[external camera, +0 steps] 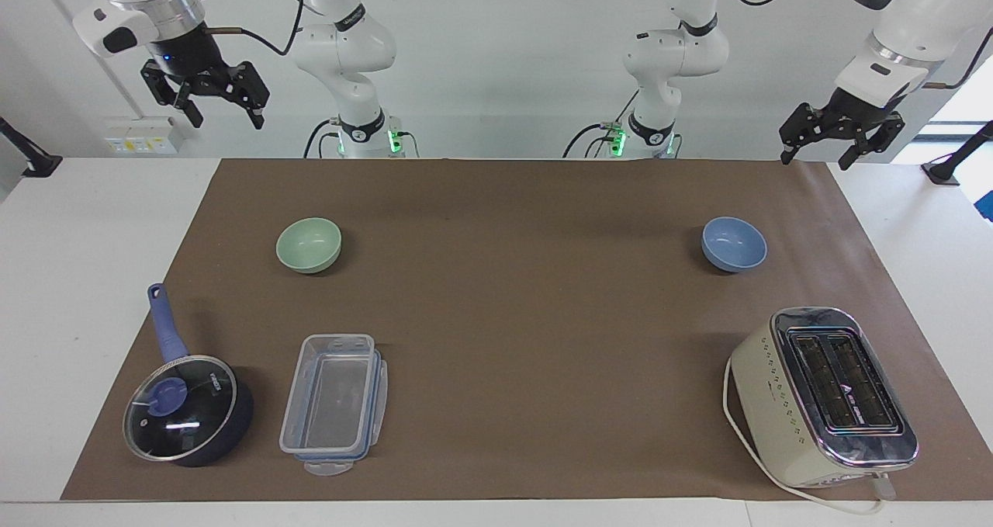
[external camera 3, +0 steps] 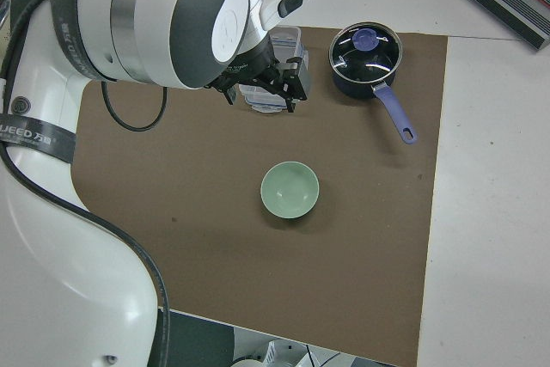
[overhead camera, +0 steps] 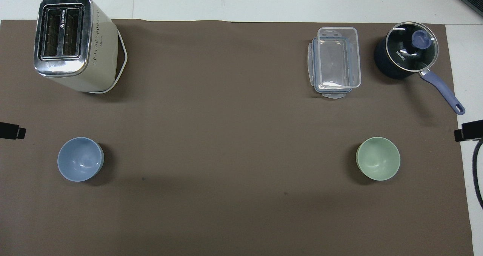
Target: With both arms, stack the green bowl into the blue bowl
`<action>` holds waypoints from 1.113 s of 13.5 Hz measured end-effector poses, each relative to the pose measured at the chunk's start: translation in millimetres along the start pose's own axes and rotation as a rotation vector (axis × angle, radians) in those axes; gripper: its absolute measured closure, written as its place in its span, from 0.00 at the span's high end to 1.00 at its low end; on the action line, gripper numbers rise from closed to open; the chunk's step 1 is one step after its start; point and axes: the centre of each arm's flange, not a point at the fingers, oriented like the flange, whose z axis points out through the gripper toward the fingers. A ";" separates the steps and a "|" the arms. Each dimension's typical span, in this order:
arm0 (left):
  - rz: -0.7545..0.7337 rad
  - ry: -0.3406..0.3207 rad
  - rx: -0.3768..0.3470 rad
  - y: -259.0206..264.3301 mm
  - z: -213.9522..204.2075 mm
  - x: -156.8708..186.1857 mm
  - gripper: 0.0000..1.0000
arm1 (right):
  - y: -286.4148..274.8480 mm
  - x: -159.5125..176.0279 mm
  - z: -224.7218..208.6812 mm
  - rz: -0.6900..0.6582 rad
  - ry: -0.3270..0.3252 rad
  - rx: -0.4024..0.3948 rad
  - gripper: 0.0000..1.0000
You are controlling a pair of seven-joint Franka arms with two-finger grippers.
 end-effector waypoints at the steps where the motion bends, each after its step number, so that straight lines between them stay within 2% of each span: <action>1: 0.010 0.006 -0.012 -11.3 11.3 -3.0 1.00 | 0.0 0.5 0.5 0.000 -0.001 0.000 1.00; 7: 0.084 0.065 -0.070 -71.5 89.6 -19.7 1.00 | -0.2 1.0 1.0 0.000 -0.001 0.000 1.00; 11: 0.101 0.068 -0.112 -101.3 149.0 -30.8 1.00 | -0.2 1.0 1.0 0.000 -0.001 0.000 1.00; 15: 0.074 0.070 -0.156 -107.0 209.0 -33.7 1.00 | -0.1 1.1 1.9 0.000 -0.003 0.000 1.00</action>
